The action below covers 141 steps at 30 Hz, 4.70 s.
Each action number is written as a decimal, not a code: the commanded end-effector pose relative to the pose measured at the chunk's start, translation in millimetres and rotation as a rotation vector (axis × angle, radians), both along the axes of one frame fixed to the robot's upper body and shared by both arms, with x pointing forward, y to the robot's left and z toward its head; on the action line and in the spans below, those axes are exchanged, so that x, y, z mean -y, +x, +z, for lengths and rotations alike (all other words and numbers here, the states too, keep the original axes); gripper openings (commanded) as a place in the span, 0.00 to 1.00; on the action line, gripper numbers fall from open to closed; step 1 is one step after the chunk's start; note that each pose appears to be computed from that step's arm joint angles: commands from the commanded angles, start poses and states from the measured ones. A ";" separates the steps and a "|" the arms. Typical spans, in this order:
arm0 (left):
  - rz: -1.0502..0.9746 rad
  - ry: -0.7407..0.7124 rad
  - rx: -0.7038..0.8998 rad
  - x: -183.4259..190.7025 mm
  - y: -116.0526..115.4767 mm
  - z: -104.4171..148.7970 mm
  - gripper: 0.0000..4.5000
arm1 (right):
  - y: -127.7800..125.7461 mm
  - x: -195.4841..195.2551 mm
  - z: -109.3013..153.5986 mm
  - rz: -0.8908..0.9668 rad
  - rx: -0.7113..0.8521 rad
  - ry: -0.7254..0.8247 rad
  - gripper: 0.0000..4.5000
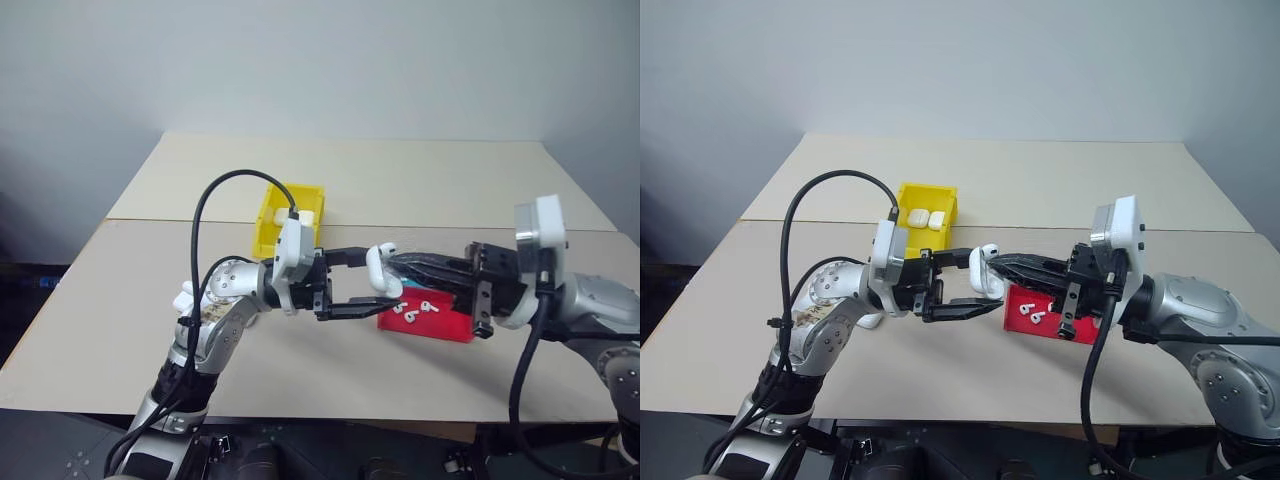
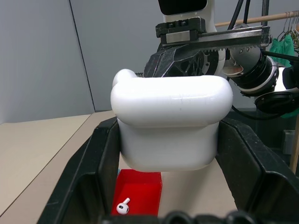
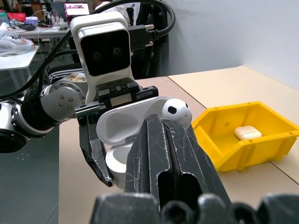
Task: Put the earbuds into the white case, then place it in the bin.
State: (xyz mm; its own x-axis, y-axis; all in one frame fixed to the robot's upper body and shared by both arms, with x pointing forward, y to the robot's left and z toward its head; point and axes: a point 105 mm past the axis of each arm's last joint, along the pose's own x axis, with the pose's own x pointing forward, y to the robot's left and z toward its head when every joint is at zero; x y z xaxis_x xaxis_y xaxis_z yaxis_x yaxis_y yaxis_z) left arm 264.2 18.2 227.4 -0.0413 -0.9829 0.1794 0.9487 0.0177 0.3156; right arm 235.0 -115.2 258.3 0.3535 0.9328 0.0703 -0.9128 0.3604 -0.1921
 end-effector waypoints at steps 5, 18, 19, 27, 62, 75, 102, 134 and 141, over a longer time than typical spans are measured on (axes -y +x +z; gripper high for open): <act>-0.009 -0.033 0.067 0.4 -6.0 14.0 0.62 | -5.6 3.8 8.4 0.010 0.038 -0.002 0.01; -0.011 -0.020 0.061 -0.6 -5.5 11.0 0.62 | -9.7 1.5 11.1 0.018 0.046 0.003 0.01; -0.013 -0.019 0.061 -0.1 -5.8 10.8 0.62 | -11.4 -0.7 12.4 0.025 0.052 0.006 0.01; -0.023 -0.020 0.061 2.0 -7.3 10.5 0.62 | -18.4 -9.5 14.4 0.056 0.056 0.021 0.01; -0.029 -0.025 0.071 -0.8 -15.0 13.3 0.62 | 3.9 3.9 14.2 -0.048 0.048 0.035 0.01; 0.004 -0.020 0.068 -3.0 -9.0 11.9 0.62 | 1.3 9.4 15.8 -0.053 0.054 0.038 0.01; 0.035 0.024 0.004 -18.2 -8.8 -5.8 0.62 | 68.9 47.9 -81.3 0.124 0.177 -1.085 0.68; 0.113 -0.008 -0.004 -20.1 -16.1 -5.9 0.62 | 108.9 39.2 -125.2 0.332 0.166 -1.331 0.47; 0.119 -0.006 -0.004 -20.9 -15.1 -6.1 0.62 | 105.8 37.8 -129.6 0.332 0.155 -1.313 0.14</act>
State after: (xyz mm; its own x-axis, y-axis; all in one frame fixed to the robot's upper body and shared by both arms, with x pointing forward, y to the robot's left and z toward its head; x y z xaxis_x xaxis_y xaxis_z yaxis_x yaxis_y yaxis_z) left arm 253.4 38.0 213.5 0.0867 -0.9824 0.1655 0.9511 0.1311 0.2796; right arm 343.2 -153.3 129.0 0.1761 0.3722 -0.9113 -0.8570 -0.3976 -0.3280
